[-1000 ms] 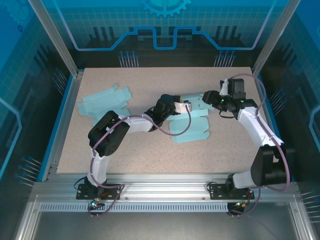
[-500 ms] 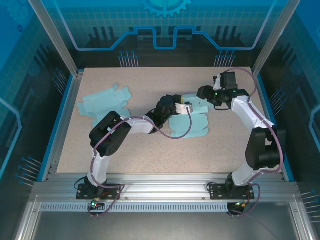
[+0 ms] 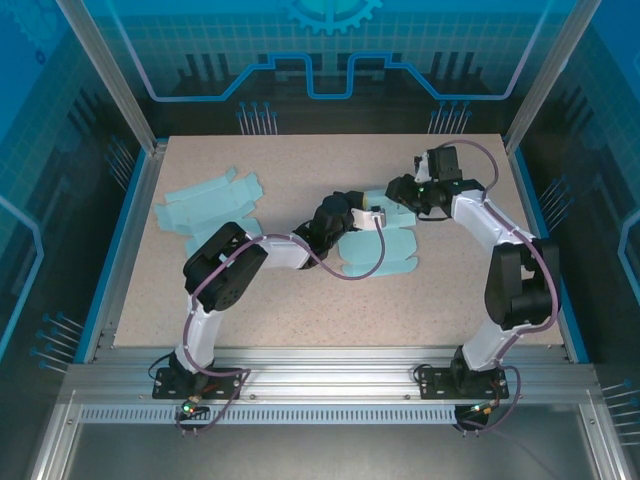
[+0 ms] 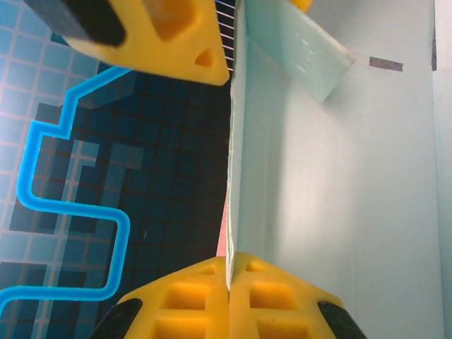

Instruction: Fold the paper box

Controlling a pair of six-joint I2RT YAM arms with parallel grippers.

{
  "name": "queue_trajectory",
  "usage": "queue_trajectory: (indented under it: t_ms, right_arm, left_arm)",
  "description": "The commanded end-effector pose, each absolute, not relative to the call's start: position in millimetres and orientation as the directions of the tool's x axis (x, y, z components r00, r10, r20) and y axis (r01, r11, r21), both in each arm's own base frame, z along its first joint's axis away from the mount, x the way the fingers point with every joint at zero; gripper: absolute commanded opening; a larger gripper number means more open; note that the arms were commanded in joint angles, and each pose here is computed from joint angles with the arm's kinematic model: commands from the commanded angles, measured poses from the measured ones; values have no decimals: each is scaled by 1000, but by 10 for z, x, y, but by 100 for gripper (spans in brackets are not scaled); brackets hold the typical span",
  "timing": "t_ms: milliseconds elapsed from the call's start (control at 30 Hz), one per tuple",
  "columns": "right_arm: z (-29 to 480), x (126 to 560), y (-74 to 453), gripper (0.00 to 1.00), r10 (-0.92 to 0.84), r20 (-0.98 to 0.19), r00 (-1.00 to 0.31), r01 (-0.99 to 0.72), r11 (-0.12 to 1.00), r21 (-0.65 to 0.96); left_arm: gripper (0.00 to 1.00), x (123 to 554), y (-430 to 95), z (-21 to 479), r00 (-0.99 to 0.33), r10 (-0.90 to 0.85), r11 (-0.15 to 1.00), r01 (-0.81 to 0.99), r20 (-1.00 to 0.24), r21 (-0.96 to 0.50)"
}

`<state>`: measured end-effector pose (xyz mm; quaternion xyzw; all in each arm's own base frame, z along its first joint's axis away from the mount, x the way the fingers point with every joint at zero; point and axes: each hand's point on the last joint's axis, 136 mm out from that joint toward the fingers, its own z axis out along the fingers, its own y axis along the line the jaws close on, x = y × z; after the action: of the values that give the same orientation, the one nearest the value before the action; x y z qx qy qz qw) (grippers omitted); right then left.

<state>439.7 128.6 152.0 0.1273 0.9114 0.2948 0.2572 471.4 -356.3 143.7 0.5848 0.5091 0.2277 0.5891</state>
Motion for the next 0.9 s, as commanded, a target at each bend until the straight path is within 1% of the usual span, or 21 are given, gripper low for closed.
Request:
queue_trajectory:
  t_ms: [0,67,200,267,367,533,633,733,833,867]
  right_arm:
    - [1565,4419,1433,26,374,-391,-841,39,762,646]
    - [1580,4393,1416,26,368,-399,-840,34,769,638]
    - [1590,4243,1293,43,353,-422,-835,40,805,593]
    - [1631,4141,1226,50,356,-438,-826,38,809,586]
    - [1698,3971,1094,52,368,-460,-808,40,813,581]
    - [1656,3668,794,52,413,-482,-773,94,825,557]
    - [1553,3569,657,50,433,-476,-765,129,828,546]
    - [1443,3574,644,41,425,-465,-776,131,831,541]
    - [1190,3571,654,31,422,-425,-801,153,830,536]
    - [1138,3589,663,30,421,-418,-805,155,829,537]
  left_arm:
    - [0,4658,-3651,1403,406,851,210,317,-332,925]
    - [0,4652,-3648,1396,404,851,212,319,-335,924]
    - [0,4652,-3626,1380,400,852,213,323,-337,922]
    - [0,4655,-3609,1371,397,853,214,325,-338,921]
    - [0,4659,-3577,1397,391,850,230,328,-353,916]
    - [0,4617,-3551,1459,397,834,252,345,-384,904]
    - [0,4597,-3552,1475,402,828,255,349,-390,902]
    - [0,4579,-3558,1491,409,824,257,347,-392,902]
    - [0,4565,-3547,1504,411,821,260,349,-397,900]
    - [0,4564,-3545,1508,410,820,263,349,-399,900]
